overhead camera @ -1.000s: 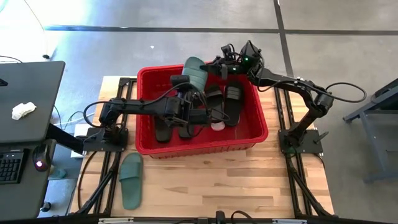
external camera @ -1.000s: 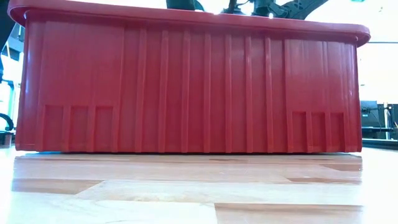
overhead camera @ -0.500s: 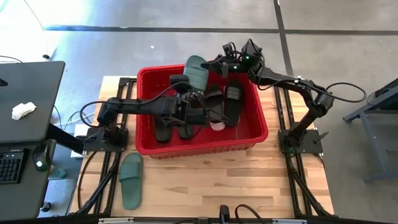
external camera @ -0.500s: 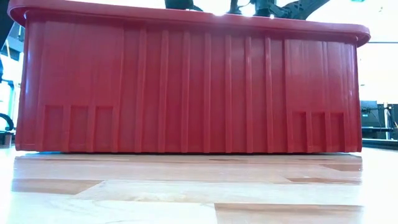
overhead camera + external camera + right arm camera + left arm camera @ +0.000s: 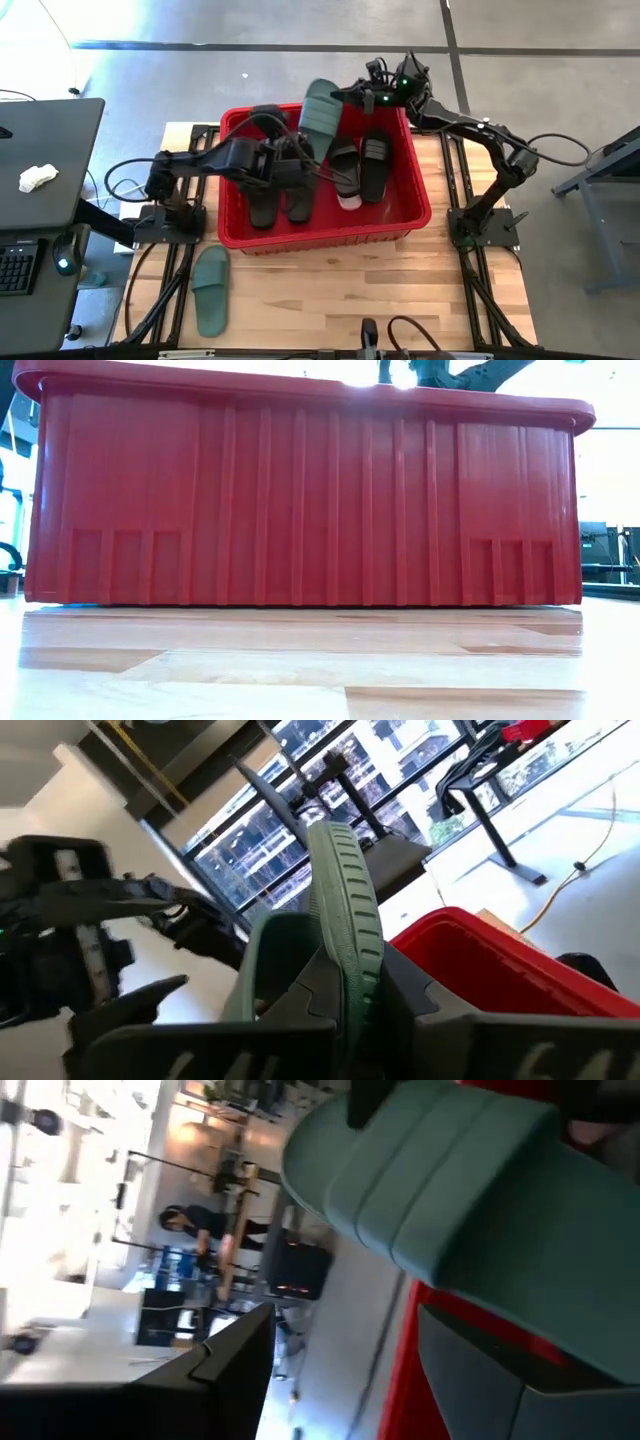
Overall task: Pick and place slides into bin
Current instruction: Stack the green slipper on top of the black slipper in the red bin
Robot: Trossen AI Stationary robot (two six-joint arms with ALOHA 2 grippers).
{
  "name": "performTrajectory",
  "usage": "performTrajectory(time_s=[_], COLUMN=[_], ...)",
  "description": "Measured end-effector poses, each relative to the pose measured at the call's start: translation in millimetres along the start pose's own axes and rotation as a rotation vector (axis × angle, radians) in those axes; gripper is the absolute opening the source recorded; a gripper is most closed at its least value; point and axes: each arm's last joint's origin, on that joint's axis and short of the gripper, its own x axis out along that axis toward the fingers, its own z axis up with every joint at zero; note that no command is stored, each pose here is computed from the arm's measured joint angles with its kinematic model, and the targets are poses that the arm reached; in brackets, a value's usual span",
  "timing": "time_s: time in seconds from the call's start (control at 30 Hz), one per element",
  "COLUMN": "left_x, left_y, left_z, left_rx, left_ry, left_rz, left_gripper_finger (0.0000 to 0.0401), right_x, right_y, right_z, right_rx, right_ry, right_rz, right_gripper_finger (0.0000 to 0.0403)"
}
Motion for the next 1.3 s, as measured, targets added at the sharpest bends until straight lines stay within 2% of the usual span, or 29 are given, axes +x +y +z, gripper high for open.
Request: performTrajectory(time_s=[0.3,0.4,0.5,0.57,0.67,0.77,0.9,1.07,1.3], left_x=[-10.7,-13.1,-15.3,-17.0,-19.5,-21.4,-22.3,-19.2,-11.7], left_y=[28.7,35.7,42.3,46.8,53.6,58.5,60.6,63.1,63.3], left_z=[-20.6,-25.5,-31.7,-35.4,-40.6,-44.7,-46.6,-48.3,-48.7], left_rx=[-0.064,-0.057,-0.056,-0.06,-0.08,-0.094,-0.076,-0.065,-0.038], left_ry=[-0.02,-0.027,-0.027,-0.033,-0.041,-0.05,-0.056,-0.048,-0.038], left_rz=[-0.056,-0.056,-0.059,-0.071,-0.076,-0.097,-0.112,-0.121,-0.195], left_gripper_finger=[0.0211,0.0201,0.0193,0.0188,0.0182,0.0177,0.0172,0.017,0.017], right_x=[6.9,15.4,29.0,42.3,62.0,76.7,91.3,105.7,110.8], right_y=[35.4,38.5,28.5,16.5,-3.8,-10.7,-5.8,-2.3,-22.8], right_z=[57.6,73.3,77.5,67.3,35.3,9.1,-13.3,-30.1,-52.1], right_rx=[-0.162,-0.107,0.009,0.083,0.168,0.181,0.171,0.23,0.367], right_ry=[0.112,0.195,0.303,0.386,0.528,0.595,0.619,0.593,0.502], right_rz=[-0.051,-0.038,-0.006,-0.015,-0.063,-0.116,-0.168,-0.186,-0.259], right_gripper_finger=[0.0005,0.0005,0.0005,0.0006,0.0006,0.0005,0.0005,0.0005,0.0005])
